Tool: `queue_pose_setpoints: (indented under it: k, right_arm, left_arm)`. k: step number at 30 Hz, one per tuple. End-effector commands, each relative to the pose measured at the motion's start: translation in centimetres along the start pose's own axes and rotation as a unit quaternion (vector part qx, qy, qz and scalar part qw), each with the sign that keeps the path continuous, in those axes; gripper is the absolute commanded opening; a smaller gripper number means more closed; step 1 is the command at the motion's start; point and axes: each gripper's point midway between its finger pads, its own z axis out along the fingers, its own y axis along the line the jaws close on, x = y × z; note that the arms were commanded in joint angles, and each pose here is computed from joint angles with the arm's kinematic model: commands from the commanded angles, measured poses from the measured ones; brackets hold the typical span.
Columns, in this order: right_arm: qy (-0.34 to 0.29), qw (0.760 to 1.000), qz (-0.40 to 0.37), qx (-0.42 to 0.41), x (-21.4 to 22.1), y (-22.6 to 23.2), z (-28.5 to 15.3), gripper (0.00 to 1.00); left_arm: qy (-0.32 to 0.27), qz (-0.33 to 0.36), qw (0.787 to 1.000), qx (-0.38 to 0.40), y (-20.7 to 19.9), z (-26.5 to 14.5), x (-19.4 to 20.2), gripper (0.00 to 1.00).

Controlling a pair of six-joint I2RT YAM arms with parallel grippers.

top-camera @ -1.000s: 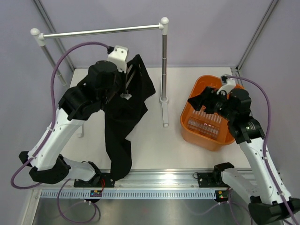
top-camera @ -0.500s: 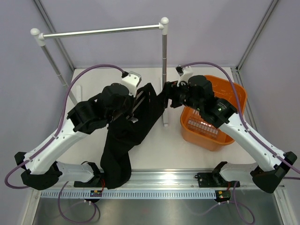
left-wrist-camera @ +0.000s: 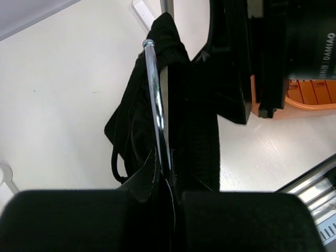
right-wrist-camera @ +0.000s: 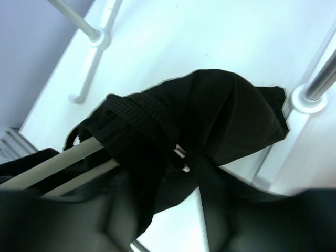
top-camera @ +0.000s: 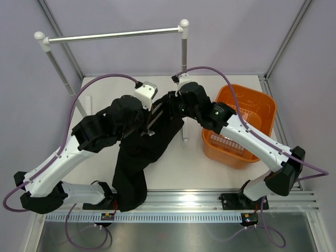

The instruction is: Remove the shorts from the hanger

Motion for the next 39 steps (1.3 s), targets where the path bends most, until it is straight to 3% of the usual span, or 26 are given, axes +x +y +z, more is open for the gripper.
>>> queue_pose_setpoints:
  k: [1, 3, 7, 14, 25, 39]
  right_arm:
    - [-0.05, 0.998, -0.002, 0.025, -3.4, 0.0, -0.7, 0.33]
    - [-0.056, 0.998, -0.002, 0.033, -3.8, -0.2, -0.8, 0.16]
    - [-0.066, 0.994, -0.009, 0.083, -5.0, -1.8, -1.5, 0.0]
    - [-0.066, 0.986, -0.007, 0.153, -7.2, -4.6, -2.1, 0.0]
    - [-0.042, 0.979, 0.012, 0.199, -6.5, -9.0, -1.0, 0.0]
    - [-0.005, 0.992, 0.022, 0.127, -0.7, -4.6, -1.1, 0.0]
  left_arm:
    - [-0.051, -0.027, 0.998, 0.02, -0.3, -1.7, -2.3, 0.0]
    - [-0.049, -0.025, 0.998, 0.02, -0.2, -1.8, -2.1, 0.0]
    - [-0.027, -0.019, 0.999, 0.028, -0.7, -2.0, -0.8, 0.0]
    - [-0.024, -0.012, 0.999, 0.035, -1.1, -3.2, 0.6, 0.0]
    - [-0.06, -0.031, 0.997, 0.034, 0.1, -5.3, -0.1, 0.0]
    - [-0.163, -0.071, 0.983, 0.042, 0.2, -6.2, -4.1, 0.0]
